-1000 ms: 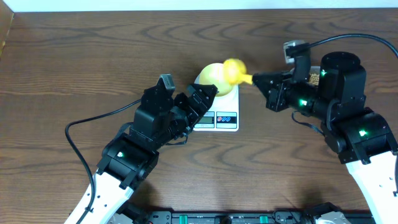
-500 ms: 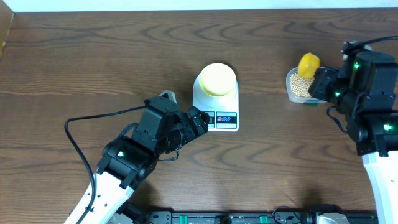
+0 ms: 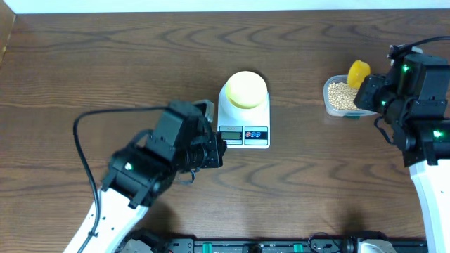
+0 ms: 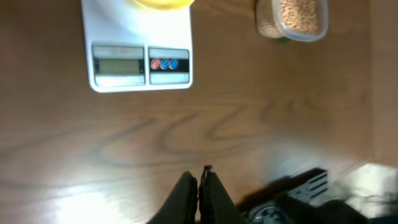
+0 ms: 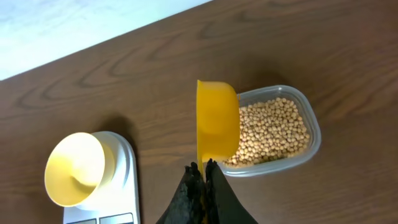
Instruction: Scoop item into bowl and weigh 50g on scale
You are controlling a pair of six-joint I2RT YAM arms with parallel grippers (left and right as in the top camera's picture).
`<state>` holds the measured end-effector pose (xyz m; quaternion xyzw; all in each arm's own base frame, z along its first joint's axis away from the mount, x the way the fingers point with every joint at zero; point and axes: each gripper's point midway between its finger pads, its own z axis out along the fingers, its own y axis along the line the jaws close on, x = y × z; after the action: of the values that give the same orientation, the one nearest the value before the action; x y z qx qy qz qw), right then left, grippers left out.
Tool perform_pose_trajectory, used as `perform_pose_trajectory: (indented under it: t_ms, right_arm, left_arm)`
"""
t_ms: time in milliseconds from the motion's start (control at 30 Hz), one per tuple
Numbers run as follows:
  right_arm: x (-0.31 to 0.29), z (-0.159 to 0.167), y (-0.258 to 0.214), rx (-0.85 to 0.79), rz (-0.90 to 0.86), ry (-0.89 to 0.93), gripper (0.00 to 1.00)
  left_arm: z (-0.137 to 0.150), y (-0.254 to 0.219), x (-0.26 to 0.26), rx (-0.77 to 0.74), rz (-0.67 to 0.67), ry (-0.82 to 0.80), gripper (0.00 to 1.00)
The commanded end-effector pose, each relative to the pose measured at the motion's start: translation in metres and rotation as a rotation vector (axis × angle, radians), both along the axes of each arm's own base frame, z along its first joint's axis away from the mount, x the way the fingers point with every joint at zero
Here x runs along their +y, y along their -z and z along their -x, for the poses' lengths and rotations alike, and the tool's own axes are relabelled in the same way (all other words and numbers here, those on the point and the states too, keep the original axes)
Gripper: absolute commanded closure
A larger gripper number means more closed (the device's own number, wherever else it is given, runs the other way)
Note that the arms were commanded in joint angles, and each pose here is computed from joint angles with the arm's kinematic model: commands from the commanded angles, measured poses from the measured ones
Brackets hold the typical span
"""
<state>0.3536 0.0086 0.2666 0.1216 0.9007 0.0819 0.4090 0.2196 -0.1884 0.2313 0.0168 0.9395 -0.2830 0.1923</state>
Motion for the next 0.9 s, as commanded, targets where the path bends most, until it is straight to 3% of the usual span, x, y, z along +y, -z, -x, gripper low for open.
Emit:
perform_pose_trajectory:
  t_ms: [0, 300, 500, 600, 733, 867]
  right_arm:
    - [0.002, -0.003, -0.008, -0.021, -0.029, -0.058, 0.99]
    - [-0.014, 0.000, 0.007, 0.042, -0.051, -0.020, 0.99]
    - [-0.009, 0.002, 0.008, 0.048, -0.069, -0.039, 0.99]
    - [-0.009, 0.002, 0.008, 0.048, -0.068, -0.038, 0.99]
    - [-0.010, -0.003, 0.004, 0.022, -0.066, -0.039, 0.99]
    - [-0.009, -0.006, 0.000, 0.005, -0.071, -0.037, 0.99]
  left_arm:
    - [-0.012, -0.009, -0.002, -0.032, -0.121, 0.131, 0.93]
    - [-0.055, 0.042, -0.020, 0.019, -0.222, 0.161, 0.93]
    - [-0.041, 0.043, -0.012, -0.011, -0.280, 0.258, 0.93]
    - [-0.030, 0.040, 0.009, -0.070, -0.320, 0.218, 0.93]
    - [-0.019, 0.041, 0.017, -0.217, -0.232, 0.152, 0.93]
    - [-0.025, 0.058, 0.010, -0.236, -0.144, 0.063, 0.93]
